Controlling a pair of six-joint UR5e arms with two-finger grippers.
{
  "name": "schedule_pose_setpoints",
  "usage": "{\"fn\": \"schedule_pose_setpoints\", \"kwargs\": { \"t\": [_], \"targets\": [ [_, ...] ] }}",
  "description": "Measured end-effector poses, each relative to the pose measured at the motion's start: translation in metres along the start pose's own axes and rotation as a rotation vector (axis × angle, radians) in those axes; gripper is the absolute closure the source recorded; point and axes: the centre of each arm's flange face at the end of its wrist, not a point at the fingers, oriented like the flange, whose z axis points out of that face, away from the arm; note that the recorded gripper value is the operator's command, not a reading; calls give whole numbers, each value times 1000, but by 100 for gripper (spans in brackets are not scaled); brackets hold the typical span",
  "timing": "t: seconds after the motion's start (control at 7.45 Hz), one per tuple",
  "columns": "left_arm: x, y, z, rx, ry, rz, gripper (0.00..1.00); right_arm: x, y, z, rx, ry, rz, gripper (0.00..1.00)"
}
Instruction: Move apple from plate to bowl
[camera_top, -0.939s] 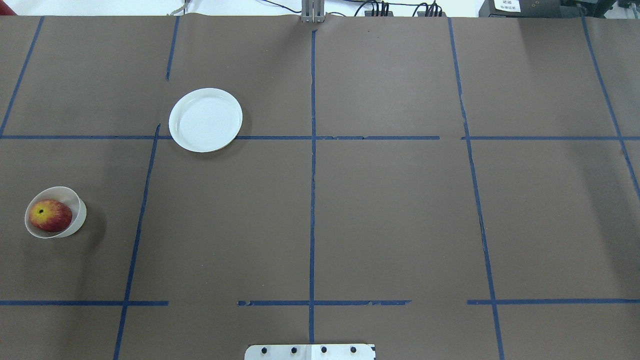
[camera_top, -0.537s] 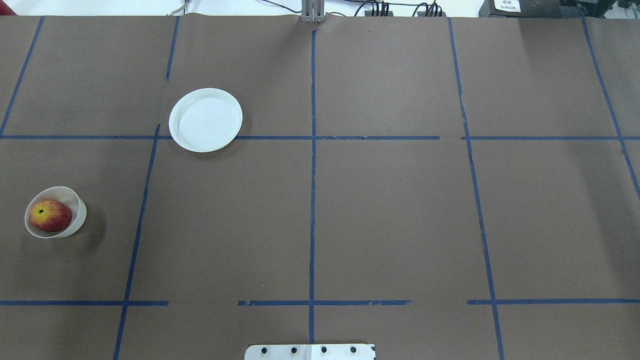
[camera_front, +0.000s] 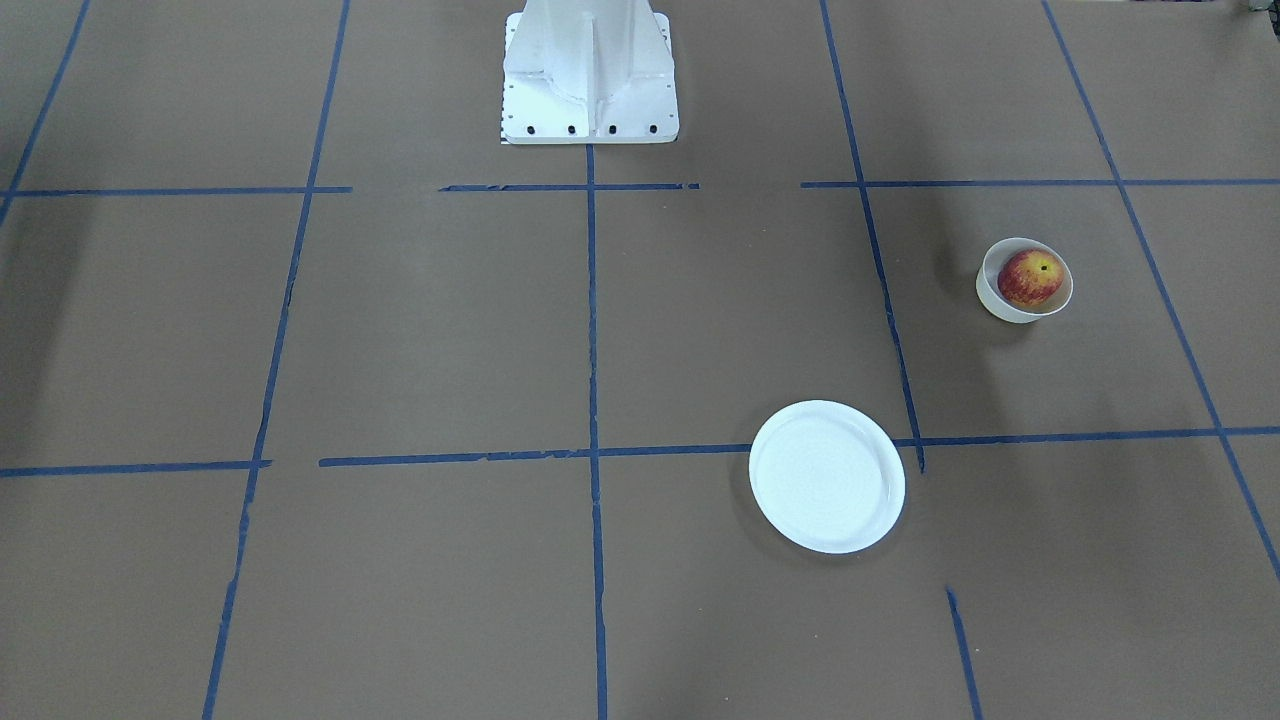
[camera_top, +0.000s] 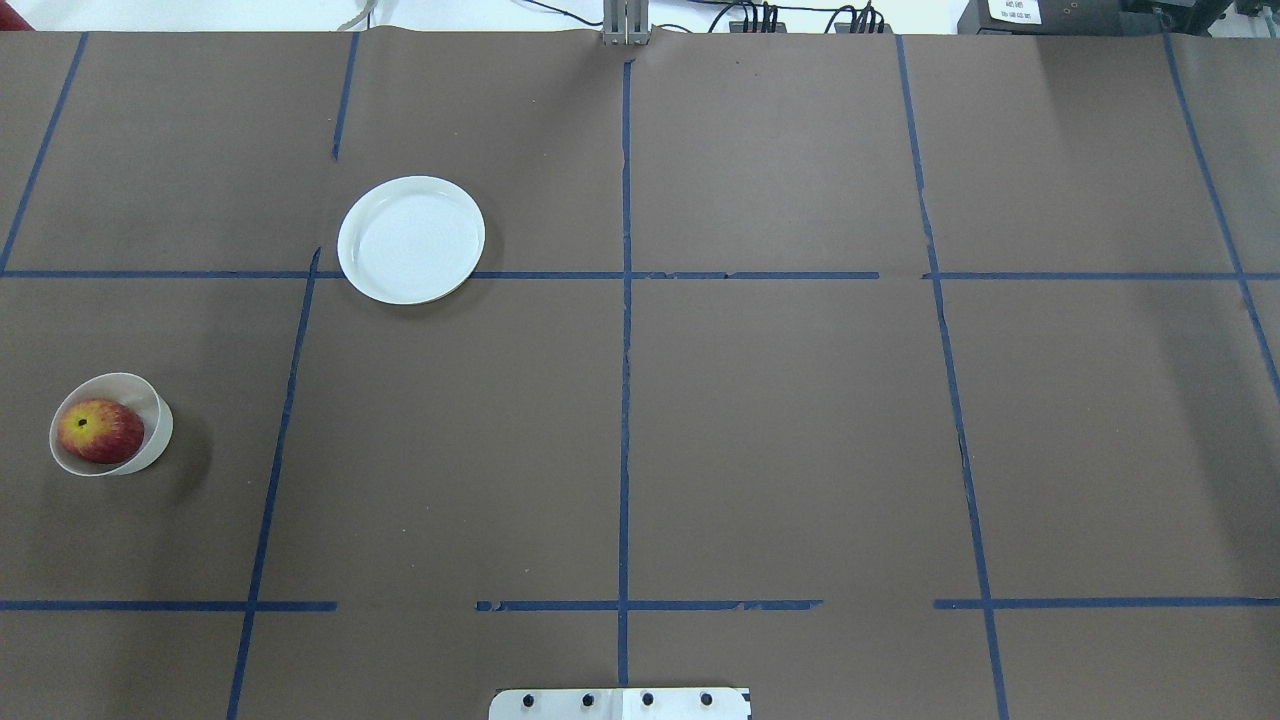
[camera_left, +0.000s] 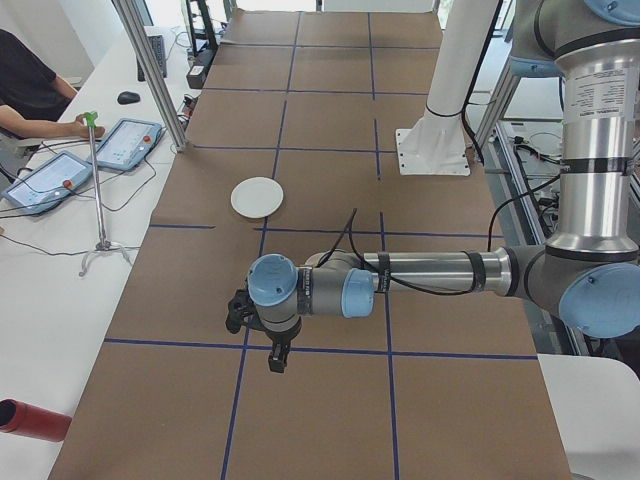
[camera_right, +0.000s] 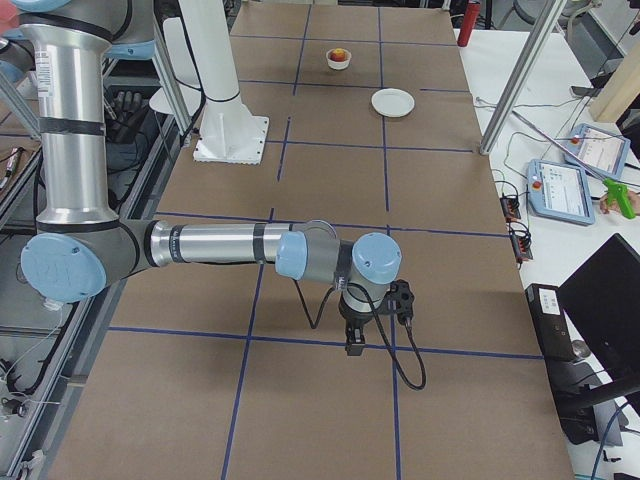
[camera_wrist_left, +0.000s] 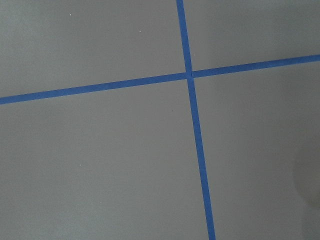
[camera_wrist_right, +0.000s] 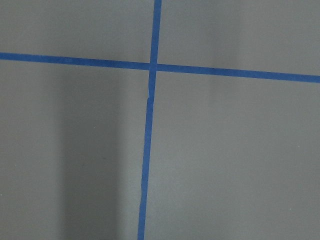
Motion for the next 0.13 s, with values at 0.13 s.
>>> {"fn": "schedule_pose_setpoints", "kwargs": {
  "t": [0.13],
  "targets": [
    [-1,-1,-4,8,-3,-1,0,0,0,0,0,0,0,0]
  ]
}}
